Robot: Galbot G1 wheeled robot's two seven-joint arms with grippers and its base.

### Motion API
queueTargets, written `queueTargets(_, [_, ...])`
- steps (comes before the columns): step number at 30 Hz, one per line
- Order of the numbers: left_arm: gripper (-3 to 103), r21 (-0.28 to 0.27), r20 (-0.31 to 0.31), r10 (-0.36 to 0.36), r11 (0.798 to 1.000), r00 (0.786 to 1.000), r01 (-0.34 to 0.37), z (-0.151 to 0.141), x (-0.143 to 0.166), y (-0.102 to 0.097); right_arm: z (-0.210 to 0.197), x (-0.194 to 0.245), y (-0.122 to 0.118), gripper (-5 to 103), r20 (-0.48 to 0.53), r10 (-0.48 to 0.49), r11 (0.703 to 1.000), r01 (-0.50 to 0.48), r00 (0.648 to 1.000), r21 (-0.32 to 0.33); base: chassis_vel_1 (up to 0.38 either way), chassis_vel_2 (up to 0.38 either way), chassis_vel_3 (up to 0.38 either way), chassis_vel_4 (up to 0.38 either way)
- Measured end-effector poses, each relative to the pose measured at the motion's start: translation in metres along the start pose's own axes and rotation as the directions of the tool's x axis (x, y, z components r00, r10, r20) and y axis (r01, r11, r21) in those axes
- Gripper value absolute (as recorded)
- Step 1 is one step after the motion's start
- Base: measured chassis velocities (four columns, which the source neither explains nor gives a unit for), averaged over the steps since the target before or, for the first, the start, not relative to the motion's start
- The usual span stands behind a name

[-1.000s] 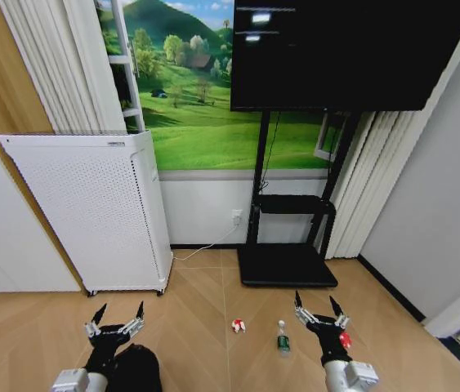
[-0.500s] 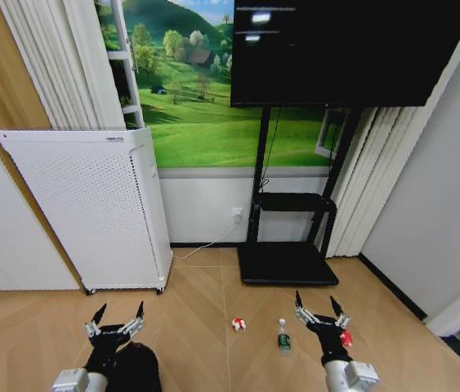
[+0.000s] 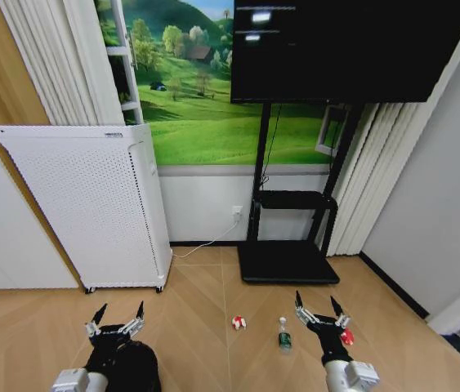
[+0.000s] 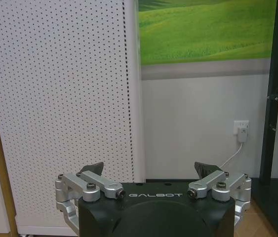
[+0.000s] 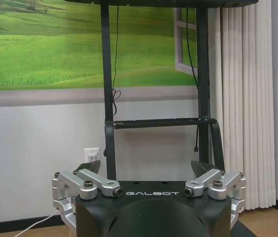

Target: Pick up the trash bin and place the garbage on the floor into it.

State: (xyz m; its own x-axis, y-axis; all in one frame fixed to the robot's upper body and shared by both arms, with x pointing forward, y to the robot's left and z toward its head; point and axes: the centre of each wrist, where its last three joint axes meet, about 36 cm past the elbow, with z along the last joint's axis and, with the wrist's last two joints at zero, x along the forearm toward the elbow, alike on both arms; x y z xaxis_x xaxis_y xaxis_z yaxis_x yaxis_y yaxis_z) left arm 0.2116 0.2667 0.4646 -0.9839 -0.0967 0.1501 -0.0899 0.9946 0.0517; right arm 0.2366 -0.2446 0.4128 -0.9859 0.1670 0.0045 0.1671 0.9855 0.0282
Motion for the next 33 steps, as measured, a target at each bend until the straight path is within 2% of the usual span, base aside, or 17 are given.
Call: queueTargets(33, [100, 0.002, 0.0, -0.001, 1.0, 1.0, 0.001, 0.0, -0.0004, 0.0003, 0.0003, -0.0008, -0.0009, 100, 0.0, 0.001, 1.0, -0.001, 1.0, 0.0, 0.0, 0.0, 0.0, 0.0])
